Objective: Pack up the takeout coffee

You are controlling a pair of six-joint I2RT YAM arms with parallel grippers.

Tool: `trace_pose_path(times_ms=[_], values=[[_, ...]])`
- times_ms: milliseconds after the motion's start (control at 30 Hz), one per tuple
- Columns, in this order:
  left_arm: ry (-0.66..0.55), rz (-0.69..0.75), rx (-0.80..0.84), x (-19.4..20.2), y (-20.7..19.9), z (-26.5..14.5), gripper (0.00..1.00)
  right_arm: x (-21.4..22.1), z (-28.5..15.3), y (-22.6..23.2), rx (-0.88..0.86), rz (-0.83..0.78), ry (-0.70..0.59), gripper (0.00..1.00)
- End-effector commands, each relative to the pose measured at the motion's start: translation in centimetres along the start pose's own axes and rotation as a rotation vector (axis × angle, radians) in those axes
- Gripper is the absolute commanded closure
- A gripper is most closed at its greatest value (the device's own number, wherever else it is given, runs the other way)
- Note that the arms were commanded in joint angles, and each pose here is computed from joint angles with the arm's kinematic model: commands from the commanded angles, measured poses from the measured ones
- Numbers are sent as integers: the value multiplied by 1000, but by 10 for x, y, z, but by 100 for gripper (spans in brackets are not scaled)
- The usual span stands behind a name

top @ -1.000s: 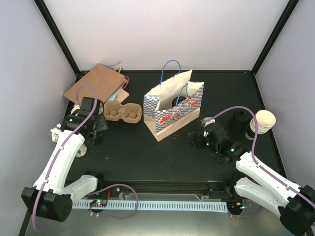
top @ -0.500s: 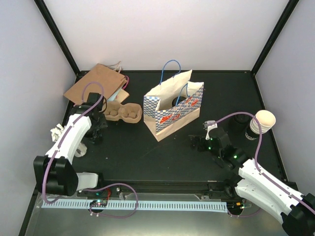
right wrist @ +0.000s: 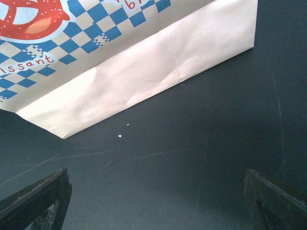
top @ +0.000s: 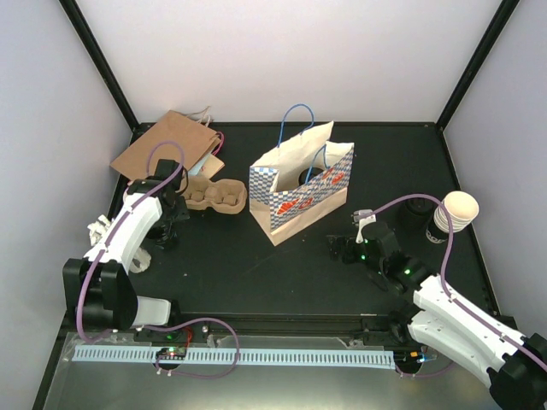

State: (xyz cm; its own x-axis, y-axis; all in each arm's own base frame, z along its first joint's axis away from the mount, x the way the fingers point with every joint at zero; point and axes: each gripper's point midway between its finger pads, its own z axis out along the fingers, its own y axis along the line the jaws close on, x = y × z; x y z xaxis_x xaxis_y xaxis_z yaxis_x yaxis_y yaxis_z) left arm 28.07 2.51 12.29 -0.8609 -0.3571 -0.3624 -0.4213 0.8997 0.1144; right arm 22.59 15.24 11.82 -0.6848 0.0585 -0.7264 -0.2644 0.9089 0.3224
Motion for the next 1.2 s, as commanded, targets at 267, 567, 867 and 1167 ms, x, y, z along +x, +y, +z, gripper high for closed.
trace_pose_path(times_ms=[267, 567, 867, 1167], values=[[-22, -20, 29, -11, -6, 1, 82, -4, 3, 4, -14, -4, -17, 0], [-12, -24, 28, -7, -6, 8, 82, -4, 2, 3, -12, -4, -20, 0], [-14, -13, 41, -5, -7, 11, 87, -4, 2, 3, -10, -3, -19, 0], [-26, -34, -4, -3, 5, 5, 95, -3, 4, 2, -4, -3, -12, 0]])
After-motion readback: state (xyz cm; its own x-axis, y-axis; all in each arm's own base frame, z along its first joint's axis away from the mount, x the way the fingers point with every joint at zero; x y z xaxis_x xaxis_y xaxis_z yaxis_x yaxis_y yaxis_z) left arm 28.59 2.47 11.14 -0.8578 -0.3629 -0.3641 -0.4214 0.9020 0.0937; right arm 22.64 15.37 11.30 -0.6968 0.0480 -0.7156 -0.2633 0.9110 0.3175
